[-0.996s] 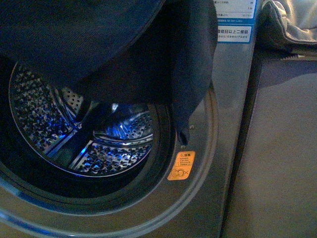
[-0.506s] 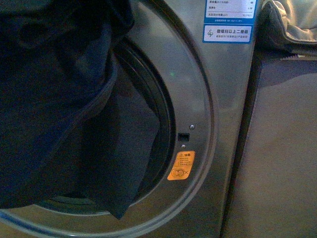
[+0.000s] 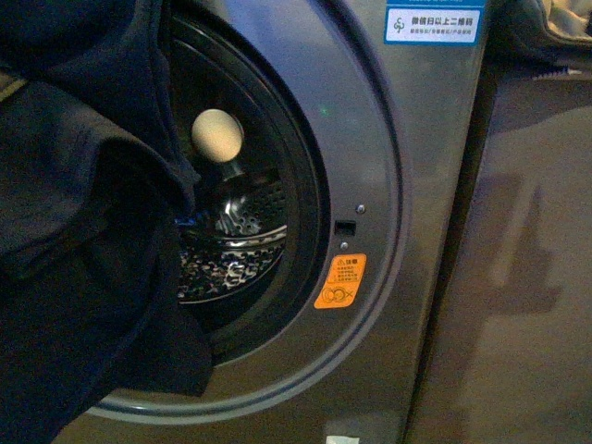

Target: Put clothes into washing machine

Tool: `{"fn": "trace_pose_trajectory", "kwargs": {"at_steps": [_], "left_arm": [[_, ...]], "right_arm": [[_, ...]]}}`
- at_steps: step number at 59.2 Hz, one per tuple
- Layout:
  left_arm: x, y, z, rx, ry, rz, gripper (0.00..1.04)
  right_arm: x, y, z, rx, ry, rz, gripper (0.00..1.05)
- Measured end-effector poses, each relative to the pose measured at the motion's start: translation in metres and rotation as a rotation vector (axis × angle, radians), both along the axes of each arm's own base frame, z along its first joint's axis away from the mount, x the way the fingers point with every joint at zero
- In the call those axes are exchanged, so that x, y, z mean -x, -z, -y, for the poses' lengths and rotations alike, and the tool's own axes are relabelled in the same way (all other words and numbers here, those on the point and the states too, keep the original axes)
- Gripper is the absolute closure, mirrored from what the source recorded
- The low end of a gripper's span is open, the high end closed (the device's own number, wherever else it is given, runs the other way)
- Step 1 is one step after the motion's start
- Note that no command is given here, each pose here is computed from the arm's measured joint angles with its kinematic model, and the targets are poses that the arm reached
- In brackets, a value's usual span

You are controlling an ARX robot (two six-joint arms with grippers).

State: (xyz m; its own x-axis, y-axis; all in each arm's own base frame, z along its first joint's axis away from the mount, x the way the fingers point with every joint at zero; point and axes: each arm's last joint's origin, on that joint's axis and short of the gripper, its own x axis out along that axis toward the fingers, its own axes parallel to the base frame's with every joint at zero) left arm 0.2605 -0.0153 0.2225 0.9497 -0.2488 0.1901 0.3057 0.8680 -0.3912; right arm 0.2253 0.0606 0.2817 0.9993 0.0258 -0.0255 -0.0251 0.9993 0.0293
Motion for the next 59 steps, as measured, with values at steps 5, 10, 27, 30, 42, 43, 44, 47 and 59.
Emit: {"fn": "trace_pose_trajectory", "kwargs": {"at_steps": [5, 10, 27, 30, 42, 43, 44, 47, 59], "left_arm": [[-0.004, 0.009, 0.002, -0.007, -0.008, -0.018, 0.98], [-0.009, 0.018, 0.004, -0.02, -0.013, -0.033, 0.98], [-0.038, 0.065, 0.014, -0.063, -0.048, -0.159, 0.98], [-0.042, 0.07, 0.015, -0.068, -0.052, -0.167, 0.98], [-0.077, 0.082, 0.021, -0.086, -0.095, -0.169, 0.98], [-0.082, 0.083, 0.021, -0.088, -0.1, -0.168, 0.98], [-0.086, 0.083, 0.021, -0.09, -0.107, -0.166, 0.98], [-0.103, 0.083, 0.023, -0.107, -0.129, -0.162, 0.98], [-0.147, 0.093, 0.025, -0.138, -0.179, -0.203, 0.98]], "right_arm": [[0.01, 0.008, 0.009, 0.009, 0.009, 0.018, 0.43], [0.02, 0.015, 0.017, 0.013, 0.02, 0.035, 0.53], [0.047, 0.055, 0.036, 0.027, 0.017, 0.015, 0.96], [0.05, 0.058, 0.037, 0.027, 0.019, 0.016, 1.01], [0.065, 0.074, 0.045, 0.029, 0.021, 0.019, 1.02], [0.066, 0.076, 0.046, 0.029, 0.021, 0.02, 1.02], [0.068, 0.077, 0.047, 0.029, 0.021, 0.02, 1.02], [0.073, 0.082, 0.049, 0.029, 0.018, 0.02, 1.02], [0.083, 0.092, 0.06, 0.028, 0.027, 0.022, 1.02]]}}
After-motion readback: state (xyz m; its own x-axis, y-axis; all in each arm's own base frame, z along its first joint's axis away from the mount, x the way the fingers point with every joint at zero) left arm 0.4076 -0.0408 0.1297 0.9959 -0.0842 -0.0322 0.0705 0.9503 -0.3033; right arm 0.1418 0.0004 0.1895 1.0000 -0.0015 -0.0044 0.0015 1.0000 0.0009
